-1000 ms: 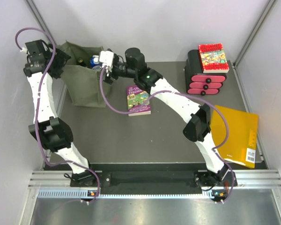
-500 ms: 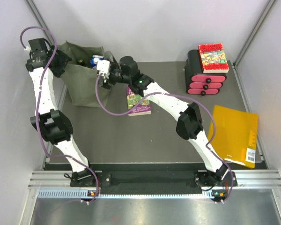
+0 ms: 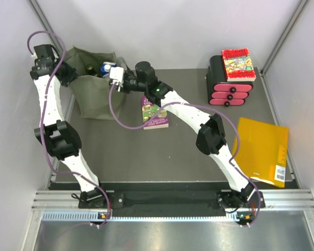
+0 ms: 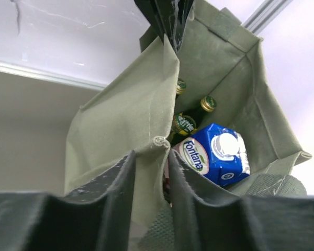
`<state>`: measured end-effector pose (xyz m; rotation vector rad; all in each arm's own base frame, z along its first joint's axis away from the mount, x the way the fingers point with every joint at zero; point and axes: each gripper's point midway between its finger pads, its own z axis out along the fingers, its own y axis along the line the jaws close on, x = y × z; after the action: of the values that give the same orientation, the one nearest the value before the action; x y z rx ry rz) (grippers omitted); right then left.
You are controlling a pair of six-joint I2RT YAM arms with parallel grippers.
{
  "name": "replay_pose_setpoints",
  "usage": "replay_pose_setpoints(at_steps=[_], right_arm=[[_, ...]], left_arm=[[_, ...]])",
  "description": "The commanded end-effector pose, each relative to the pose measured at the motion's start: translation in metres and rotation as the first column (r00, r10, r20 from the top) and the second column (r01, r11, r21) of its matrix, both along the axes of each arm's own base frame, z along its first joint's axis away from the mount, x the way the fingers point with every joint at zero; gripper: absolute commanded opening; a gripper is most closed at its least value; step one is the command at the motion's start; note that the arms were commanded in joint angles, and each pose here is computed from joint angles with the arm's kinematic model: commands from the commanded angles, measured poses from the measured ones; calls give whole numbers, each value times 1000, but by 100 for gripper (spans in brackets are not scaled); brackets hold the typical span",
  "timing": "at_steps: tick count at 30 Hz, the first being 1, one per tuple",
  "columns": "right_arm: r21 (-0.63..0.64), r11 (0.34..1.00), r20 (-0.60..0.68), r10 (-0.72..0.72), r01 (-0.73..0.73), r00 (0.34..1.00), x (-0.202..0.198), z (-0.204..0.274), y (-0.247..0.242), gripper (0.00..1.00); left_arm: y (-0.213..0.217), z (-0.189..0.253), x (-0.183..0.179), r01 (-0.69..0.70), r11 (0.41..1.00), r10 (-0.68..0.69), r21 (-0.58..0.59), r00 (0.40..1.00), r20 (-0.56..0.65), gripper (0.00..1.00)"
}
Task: Take the beverage out of the canvas bag
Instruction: Move the canvas bag to the center of the board.
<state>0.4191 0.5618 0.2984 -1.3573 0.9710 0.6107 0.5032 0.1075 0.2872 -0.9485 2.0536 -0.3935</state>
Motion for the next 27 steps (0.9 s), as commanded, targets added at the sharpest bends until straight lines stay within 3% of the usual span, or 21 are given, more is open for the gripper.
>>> replay_pose_setpoints(at_steps=[1,5,15,27], right_arm=[[1,990,-21,142,-142,990,-41,26,-2,14],[-16,983,-28,181,-181,983,-60,35,-10,0],[13,975,-57,223,-223,973,-101,76,-26,0],[23,964,-70,265,-264,962,-151,89,-30,0]], left_arm=[[-9,52,-27,33,999,-36,29,993,113,0],[-23,73,-47,65,998,-67,20,983,172,0],[-44,99,-85,110,994,-106,-2,962,252,0],[-59,111,-124,106,994,-100,-6,954,284,0]])
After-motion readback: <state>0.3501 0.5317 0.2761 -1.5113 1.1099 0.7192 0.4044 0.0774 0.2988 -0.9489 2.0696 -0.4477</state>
